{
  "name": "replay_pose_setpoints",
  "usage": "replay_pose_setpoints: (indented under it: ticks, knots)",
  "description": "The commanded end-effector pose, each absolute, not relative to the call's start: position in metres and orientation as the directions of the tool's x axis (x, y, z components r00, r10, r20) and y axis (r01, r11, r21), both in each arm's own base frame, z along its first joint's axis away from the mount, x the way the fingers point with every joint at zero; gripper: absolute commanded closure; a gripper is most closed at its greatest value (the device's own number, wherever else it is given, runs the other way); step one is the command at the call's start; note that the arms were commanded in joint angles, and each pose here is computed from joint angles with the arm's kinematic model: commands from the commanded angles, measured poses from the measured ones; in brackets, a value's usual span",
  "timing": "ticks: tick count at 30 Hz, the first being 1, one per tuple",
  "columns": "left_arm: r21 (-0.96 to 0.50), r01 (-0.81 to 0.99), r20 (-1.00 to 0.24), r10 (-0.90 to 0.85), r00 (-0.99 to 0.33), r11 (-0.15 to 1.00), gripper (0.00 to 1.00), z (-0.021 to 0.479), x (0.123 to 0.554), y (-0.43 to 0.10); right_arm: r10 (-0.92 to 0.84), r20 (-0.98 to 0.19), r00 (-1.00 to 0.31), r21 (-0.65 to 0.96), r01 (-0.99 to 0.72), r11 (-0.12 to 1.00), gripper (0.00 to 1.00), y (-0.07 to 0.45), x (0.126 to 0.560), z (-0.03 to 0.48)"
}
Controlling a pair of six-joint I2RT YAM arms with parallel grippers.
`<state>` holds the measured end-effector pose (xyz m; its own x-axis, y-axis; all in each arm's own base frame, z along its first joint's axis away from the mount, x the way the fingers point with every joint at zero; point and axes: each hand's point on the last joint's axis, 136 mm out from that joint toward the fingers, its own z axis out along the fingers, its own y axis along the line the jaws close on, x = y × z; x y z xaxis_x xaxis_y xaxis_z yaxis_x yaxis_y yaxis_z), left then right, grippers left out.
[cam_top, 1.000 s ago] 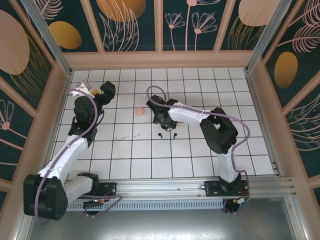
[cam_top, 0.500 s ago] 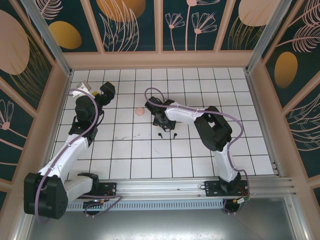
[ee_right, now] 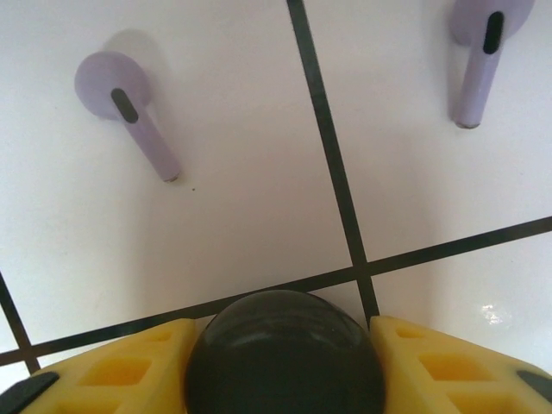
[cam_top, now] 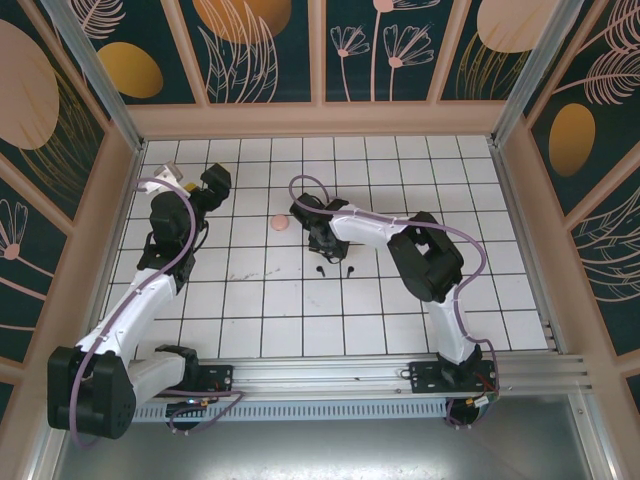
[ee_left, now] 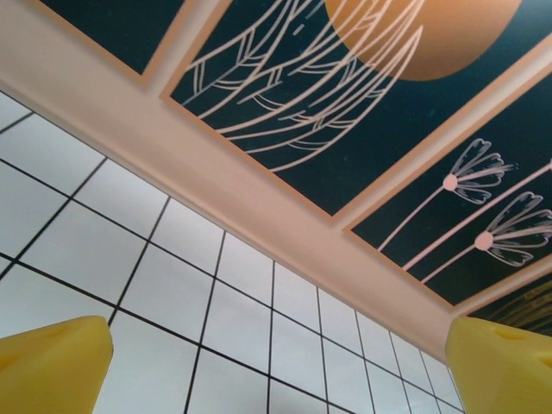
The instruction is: Insert the wireless bluetooth earbuds into the charging case
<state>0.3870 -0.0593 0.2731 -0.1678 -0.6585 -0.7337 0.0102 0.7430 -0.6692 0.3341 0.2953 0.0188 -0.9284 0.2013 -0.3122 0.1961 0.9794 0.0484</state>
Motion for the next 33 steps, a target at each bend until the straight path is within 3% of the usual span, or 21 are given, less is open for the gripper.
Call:
replay_pose_setpoints:
  ticks: [1, 13, 21, 33]
  knots:
    - [-0.665, 0.087, -0.741, -0.641, -0.202, 0.742, 0.01, 0.274, 0.385, -0.073, 0.214, -0.302, -0.929, 0.045, 0.21, 0.977, 0.57, 0.289, 0.329, 0.015]
    - [-0.631, 0.323, -0.775, -0.56, -0.292, 0.705, 0.01, 0.264, 0.377, -0.115, 0.246, -0.383, -0.89, 0.204, 0.178, 0.963, 0.65, 0.293, 0.324, 0.061]
    - [-0.636, 0.397, -0.769, -0.581, -0.265, 0.661, 0.01, 0.261, 0.369, -0.122, 0.279, -0.445, -0.851, 0.301, 0.152, 0.941, 0.65, 0.289, 0.328, 0.105]
    - [-0.568, 0.589, -0.82, -0.462, -0.339, 0.575, 0.01, 0.244, 0.354, -0.183, 0.438, -0.501, -0.746, 0.567, 0.1, 0.818, 0.66, 0.293, 0.359, 0.207]
